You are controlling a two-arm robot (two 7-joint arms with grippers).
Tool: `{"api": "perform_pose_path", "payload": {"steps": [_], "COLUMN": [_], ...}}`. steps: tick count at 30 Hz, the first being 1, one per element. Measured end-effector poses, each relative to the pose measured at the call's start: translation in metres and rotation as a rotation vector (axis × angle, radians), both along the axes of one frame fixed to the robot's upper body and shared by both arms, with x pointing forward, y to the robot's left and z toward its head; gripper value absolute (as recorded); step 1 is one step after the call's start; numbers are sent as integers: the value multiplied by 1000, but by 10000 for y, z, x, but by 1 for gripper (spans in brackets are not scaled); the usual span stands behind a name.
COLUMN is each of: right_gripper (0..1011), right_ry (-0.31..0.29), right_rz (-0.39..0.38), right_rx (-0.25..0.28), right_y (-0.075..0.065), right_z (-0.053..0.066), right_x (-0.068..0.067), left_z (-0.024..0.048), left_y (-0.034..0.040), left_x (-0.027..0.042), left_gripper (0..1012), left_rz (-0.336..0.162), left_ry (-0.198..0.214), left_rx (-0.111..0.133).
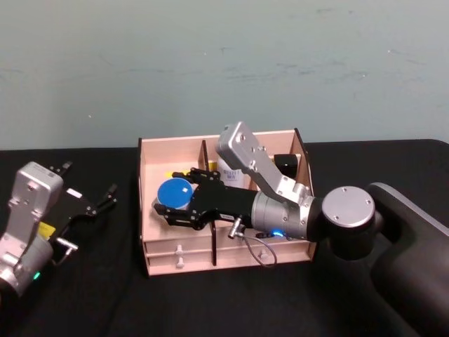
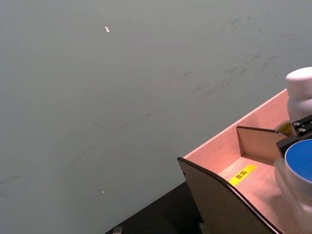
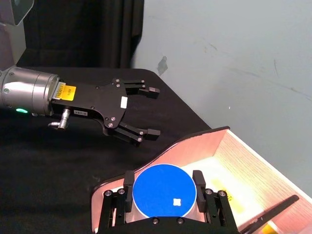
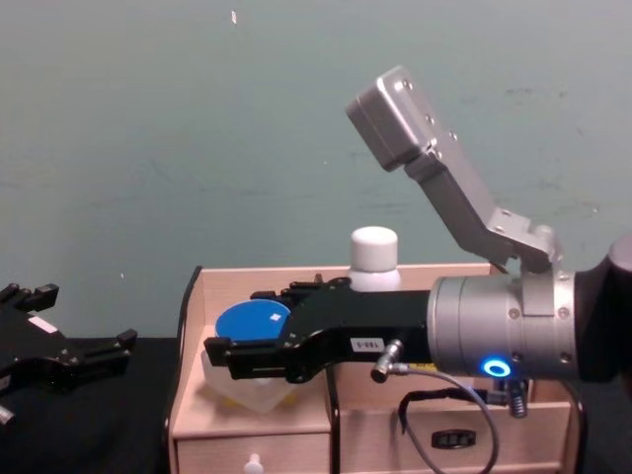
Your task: Pick up the facial cleanser and watermelon frost from the table and place them into the tiered storage box.
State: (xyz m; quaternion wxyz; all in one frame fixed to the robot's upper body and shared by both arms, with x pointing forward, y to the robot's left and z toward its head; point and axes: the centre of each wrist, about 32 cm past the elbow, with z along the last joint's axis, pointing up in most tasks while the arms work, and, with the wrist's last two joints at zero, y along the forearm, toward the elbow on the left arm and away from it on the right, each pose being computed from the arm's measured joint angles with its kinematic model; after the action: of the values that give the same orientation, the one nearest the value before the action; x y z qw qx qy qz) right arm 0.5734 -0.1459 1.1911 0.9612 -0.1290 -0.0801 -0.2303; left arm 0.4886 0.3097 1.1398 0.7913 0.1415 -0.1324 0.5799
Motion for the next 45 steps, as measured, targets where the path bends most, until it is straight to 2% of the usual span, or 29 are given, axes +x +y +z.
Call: {"api": "perform_pose_path", "payload": {"steps": [17,22,27,36,41,45], "right_gripper": [729,862,989,1002,1002,1002], "right_ry": [10,19,2,-40,-41,-31], "right_rz": [3,-7,-12,-30,-34,-37], "right_rx": [6,3,14,34,87,173], "right_y": [25,11,-21,-60,-102,-169], "right_z": [-21,-38,-17,32,91,165], "right_x": [37,55,55,40,10,-65], "left_z": [0,0,0,0,0,0], "left_y": [0,0,0,0,0,0], "left_x": [0,0,0,0,0,0], "left_gripper": [1010,1010,1010,1010,1010,1010], "left_rz": [0,0,0,0,0,0], "left_ry": [0,0,0,0,0,0], "left_rx": [0,0,0,0,0,0]}}
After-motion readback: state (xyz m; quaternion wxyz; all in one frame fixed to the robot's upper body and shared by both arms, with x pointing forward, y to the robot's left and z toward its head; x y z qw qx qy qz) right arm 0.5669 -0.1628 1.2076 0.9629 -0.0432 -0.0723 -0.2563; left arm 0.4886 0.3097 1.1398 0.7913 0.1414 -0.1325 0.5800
